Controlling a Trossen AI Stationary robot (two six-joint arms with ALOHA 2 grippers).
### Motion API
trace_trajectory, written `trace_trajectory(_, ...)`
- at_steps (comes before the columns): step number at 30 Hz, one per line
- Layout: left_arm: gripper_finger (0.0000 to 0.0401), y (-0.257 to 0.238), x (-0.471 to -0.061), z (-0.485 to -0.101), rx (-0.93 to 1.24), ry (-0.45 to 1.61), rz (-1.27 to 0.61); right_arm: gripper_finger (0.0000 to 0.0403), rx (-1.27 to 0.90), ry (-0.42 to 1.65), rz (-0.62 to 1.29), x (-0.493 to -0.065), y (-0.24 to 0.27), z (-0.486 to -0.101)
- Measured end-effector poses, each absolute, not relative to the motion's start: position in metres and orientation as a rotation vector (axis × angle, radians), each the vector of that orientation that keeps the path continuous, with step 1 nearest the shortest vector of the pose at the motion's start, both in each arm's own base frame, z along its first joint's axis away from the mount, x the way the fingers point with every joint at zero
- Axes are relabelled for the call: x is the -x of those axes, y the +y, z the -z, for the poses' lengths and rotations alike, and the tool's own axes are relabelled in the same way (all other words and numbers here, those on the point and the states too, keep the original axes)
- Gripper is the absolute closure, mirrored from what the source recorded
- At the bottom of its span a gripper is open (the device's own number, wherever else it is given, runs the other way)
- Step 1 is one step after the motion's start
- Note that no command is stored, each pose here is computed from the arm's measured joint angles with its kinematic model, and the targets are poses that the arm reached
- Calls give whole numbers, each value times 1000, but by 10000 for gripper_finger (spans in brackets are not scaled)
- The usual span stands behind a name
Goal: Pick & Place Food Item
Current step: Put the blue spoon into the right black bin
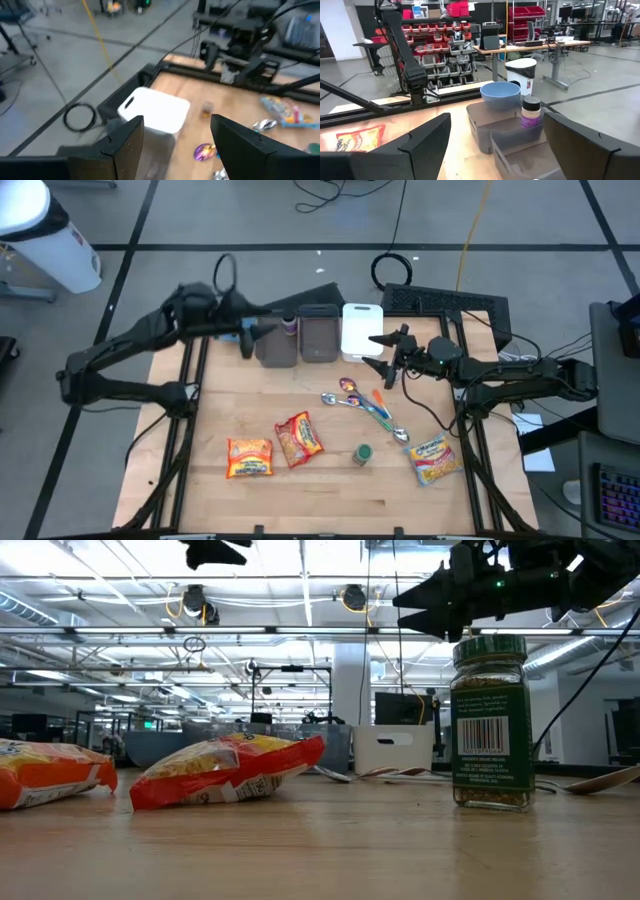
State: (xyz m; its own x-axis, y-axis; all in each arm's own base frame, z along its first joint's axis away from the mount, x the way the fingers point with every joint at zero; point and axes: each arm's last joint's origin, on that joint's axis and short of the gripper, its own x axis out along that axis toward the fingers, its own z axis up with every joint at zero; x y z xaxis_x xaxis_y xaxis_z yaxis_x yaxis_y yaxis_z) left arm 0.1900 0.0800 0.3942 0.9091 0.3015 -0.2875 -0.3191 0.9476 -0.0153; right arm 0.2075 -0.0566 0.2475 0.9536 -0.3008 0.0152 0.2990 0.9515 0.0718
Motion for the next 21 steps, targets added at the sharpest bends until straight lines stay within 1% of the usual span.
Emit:
trace_trajectory(3,168,68,-180,-371,80,214,-268,94,-90,-40,299,-208,-56,-249)
trace_trajectory(12,169,41,-143,-313,114,63,-166,94,-105,-91,167,-210,-53,-253)
trace_trajectory(16,169,31,-134,-291,121,-22,-92,94,-109,-112,91,-217,-53,-250)
trace_trajectory(21,169,21,-133,-261,147,-140,13,94,-142,-96,59,-234,-52,-233)
